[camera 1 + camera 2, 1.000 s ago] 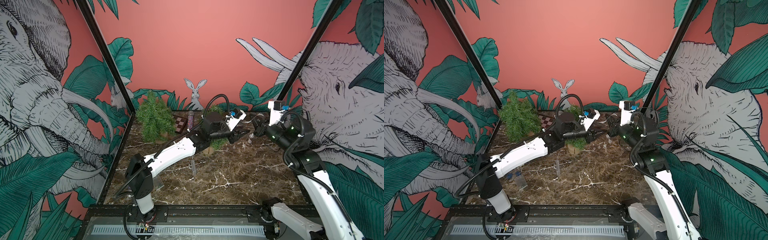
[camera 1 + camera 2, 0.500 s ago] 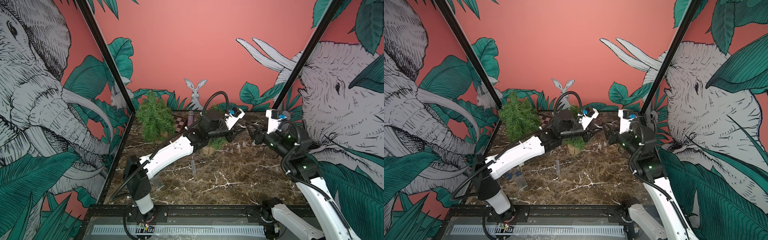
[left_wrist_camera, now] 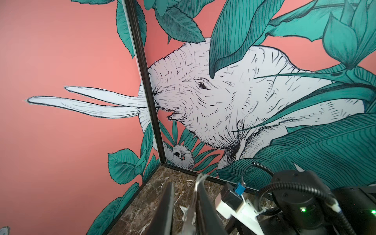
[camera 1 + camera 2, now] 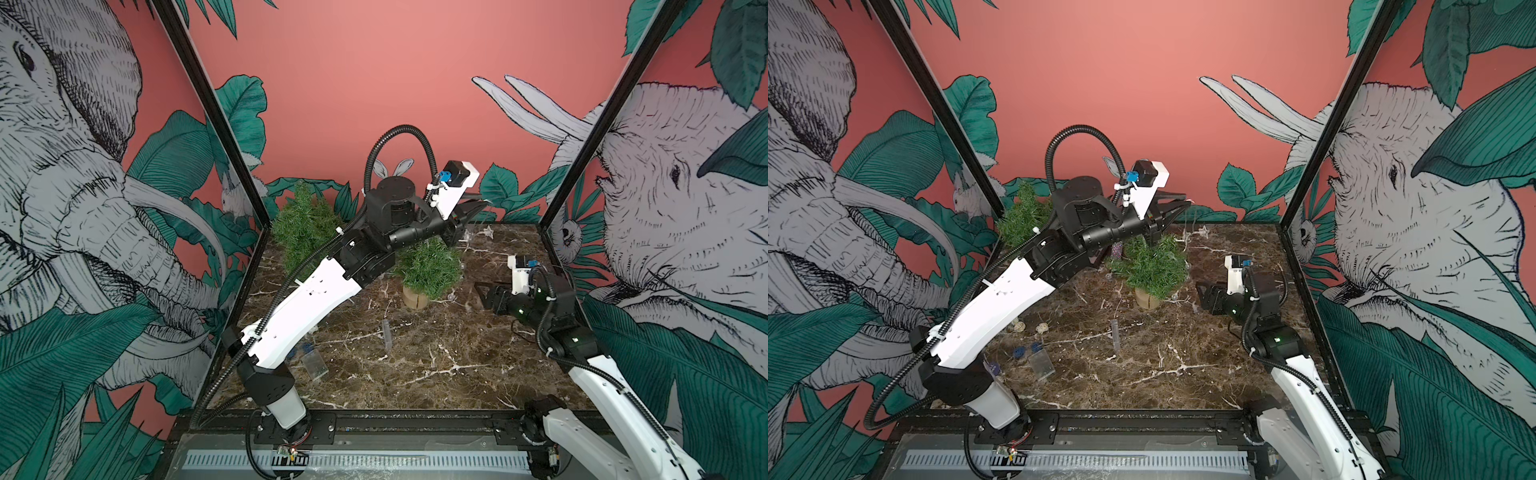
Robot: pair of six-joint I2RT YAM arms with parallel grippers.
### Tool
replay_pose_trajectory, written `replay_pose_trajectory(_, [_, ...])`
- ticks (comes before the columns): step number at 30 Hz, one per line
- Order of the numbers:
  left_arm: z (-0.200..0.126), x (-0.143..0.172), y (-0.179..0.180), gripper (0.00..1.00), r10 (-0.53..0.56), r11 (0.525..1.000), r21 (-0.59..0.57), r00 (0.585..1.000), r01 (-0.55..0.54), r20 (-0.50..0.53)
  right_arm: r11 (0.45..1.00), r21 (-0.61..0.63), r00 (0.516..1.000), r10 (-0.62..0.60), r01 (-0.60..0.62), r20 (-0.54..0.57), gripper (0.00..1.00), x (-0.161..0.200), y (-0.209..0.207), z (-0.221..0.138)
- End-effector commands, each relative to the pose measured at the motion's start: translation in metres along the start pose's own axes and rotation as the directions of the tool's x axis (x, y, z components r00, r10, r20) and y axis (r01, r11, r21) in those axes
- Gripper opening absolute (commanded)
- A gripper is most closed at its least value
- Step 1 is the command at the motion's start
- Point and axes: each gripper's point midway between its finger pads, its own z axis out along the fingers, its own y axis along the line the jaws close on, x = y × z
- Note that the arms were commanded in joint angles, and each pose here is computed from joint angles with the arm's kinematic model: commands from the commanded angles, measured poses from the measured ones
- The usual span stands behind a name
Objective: Wrap string light around the christmas tree
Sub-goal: Wrap the light string around the Christmas tree.
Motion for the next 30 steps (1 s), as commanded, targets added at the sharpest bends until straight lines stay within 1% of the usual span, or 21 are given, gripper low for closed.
replay_pose_trajectory(1, [-0.028,-0.035,-0.003,0.0,0.107,0.994,-0.018,0.993,-0.106,0.048,0.998,-0.059,0.998,0.015,-0.011,0.067,0.65,-0.021,0.012,0.005])
replay_pose_trajectory(3, [-0.035,-0.039,-0.003,0.0,0.141,0.99,-0.025,0.989,-0.14,0.046,0.997,-0.079,0.998,0.02,-0.014,0.067,0.61,-0.023,0.014,0.01])
replay_pose_trajectory(5, [-0.039,-0.038,-0.002,0.0,0.158,0.987,-0.032,0.987,-0.157,0.03,0.992,-0.122,0.996,0.025,-0.014,0.085,0.54,-0.028,0.022,0.011])
replay_pose_trajectory(6, [-0.041,-0.037,-0.002,0.0,0.163,0.986,-0.039,0.986,-0.162,0.025,0.989,-0.149,0.995,0.03,-0.015,0.096,0.53,-0.031,0.027,0.011])
replay_pose_trajectory(8, [-0.045,-0.037,-0.001,0.0,0.169,0.985,-0.046,0.985,-0.167,0.023,0.981,-0.191,0.993,0.04,-0.017,0.114,0.52,-0.033,0.035,0.011])
replay_pose_trajectory(10, [-0.045,-0.036,-0.001,0.0,0.169,0.985,-0.047,0.985,-0.168,0.02,0.974,-0.226,0.993,0.012,0.014,0.115,0.55,-0.03,0.043,0.012])
replay_pose_trajectory(12, [-0.044,-0.032,-0.002,0.0,0.167,0.985,-0.042,0.986,-0.166,0.011,0.976,-0.205,0.992,-0.043,0.067,0.12,0.59,-0.024,0.045,0.012])
replay_pose_trajectory(14, [-0.043,-0.03,-0.002,0.0,0.166,0.985,-0.039,0.986,-0.166,0.003,0.975,-0.191,0.984,-0.086,0.115,0.154,0.59,-0.023,0.045,0.012])
replay_pose_trajectory(15, [-0.043,-0.029,-0.002,0.0,0.165,0.985,-0.04,0.986,-0.165,0.0,0.973,-0.191,0.981,-0.095,0.127,0.167,0.57,-0.024,0.046,0.012])
replay_pose_trajectory(17, [-0.043,-0.03,-0.001,0.0,0.169,0.985,-0.045,0.986,-0.168,-0.002,0.979,-0.145,0.974,-0.112,0.142,0.198,0.49,-0.028,0.044,0.009])
replay_pose_trajectory(19, [-0.043,-0.028,0.0,0.0,0.172,0.984,-0.047,0.985,-0.173,-0.011,0.981,-0.123,0.957,-0.116,0.153,0.266,0.41,-0.034,0.043,0.002])
replay_pose_trajectory(21, [-0.043,-0.023,0.0,0.0,0.174,0.983,-0.047,0.984,-0.175,-0.025,0.977,-0.14,0.952,-0.116,0.161,0.283,0.36,-0.036,0.047,-0.001])
replay_pose_trajectory(23, [-0.042,-0.019,0.0,0.0,0.172,0.984,-0.047,0.985,-0.173,-0.034,0.965,-0.199,0.963,-0.118,0.169,0.243,0.37,-0.033,0.058,0.002])
replay_pose_trajectory(24, [-0.041,-0.017,0.0,0.0,0.17,0.984,-0.045,0.985,-0.172,-0.039,0.965,-0.205,0.967,-0.117,0.164,0.224,0.38,-0.031,0.061,0.004])
replay_pose_trajectory(25, [-0.041,-0.015,-0.001,0.0,0.168,0.985,-0.042,0.985,-0.17,-0.041,0.969,-0.185,0.969,-0.124,0.165,0.215,0.38,-0.03,0.059,0.005])
replay_pose_trajectory(27, [-0.042,-0.014,-0.001,0.0,0.169,0.984,-0.043,0.985,-0.171,-0.044,0.972,-0.156,0.963,-0.138,0.177,0.233,0.38,-0.032,0.055,0.004])
replay_pose_trajectory(30, [-0.043,-0.014,-0.001,0.0,0.172,0.984,-0.046,0.984,-0.174,-0.044,0.972,-0.156,0.959,-0.136,0.178,0.248,0.43,-0.039,0.057,0.008])
